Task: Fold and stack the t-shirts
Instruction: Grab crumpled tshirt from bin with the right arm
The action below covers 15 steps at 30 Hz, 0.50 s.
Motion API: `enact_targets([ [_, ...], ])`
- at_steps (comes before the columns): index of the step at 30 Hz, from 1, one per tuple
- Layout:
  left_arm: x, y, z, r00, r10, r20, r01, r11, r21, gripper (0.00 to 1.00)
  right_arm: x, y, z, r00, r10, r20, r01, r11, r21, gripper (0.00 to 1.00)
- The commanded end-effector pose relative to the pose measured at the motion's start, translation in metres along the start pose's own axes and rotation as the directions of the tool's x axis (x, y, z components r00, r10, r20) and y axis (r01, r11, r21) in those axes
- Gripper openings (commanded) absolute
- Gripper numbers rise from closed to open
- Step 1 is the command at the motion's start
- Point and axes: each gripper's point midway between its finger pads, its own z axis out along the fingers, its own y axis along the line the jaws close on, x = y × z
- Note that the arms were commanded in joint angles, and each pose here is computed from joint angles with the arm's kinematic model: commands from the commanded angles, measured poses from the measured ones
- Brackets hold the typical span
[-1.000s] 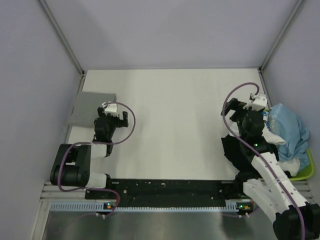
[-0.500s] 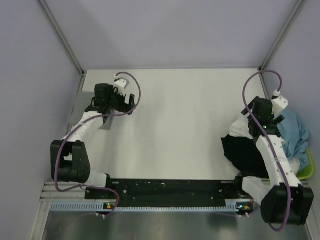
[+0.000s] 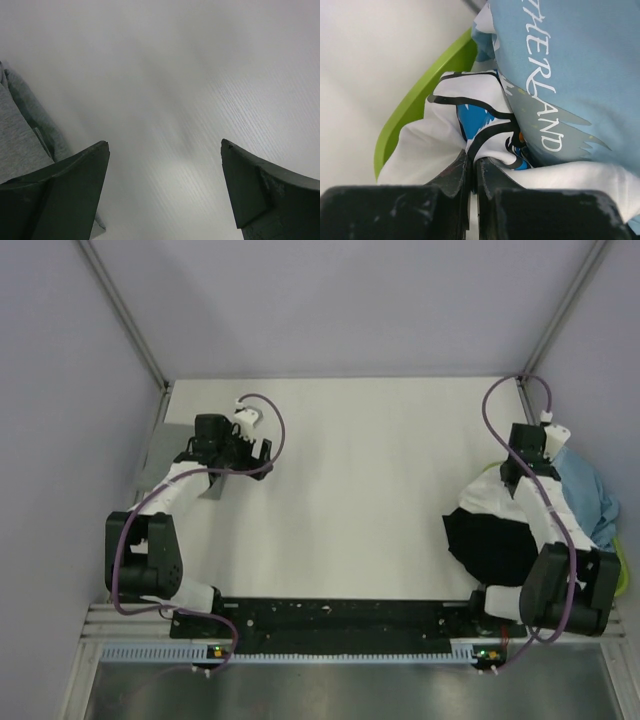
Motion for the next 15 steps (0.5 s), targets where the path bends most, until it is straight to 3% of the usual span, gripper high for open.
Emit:
enact_targets([
  [1,-0.004,0.0,0.0,1.0,0.027,0.016,-0.027,1.0,0.005,0.96,-0.076,-0.014,-0.052,0.967,0.097,0.236,-0.088,0.995,-0.049,0.0],
  [8,-0.009,0.0,-0.006,0.998,0.047,0.028,-0.047,0.999,-0.002,0.96,-0.156,-0.027,-0.149,0.848,0.228,0.479,-0.127,0.964,-0.235,0.0],
  [15,-0.013,-0.004,-0.009,0.998,0.052,0.038,-0.052,0.998,0.021,0.96,-0.237,-0.048,-0.278,0.609,0.361,0.706,-0.033,0.901,-0.432,0.0],
])
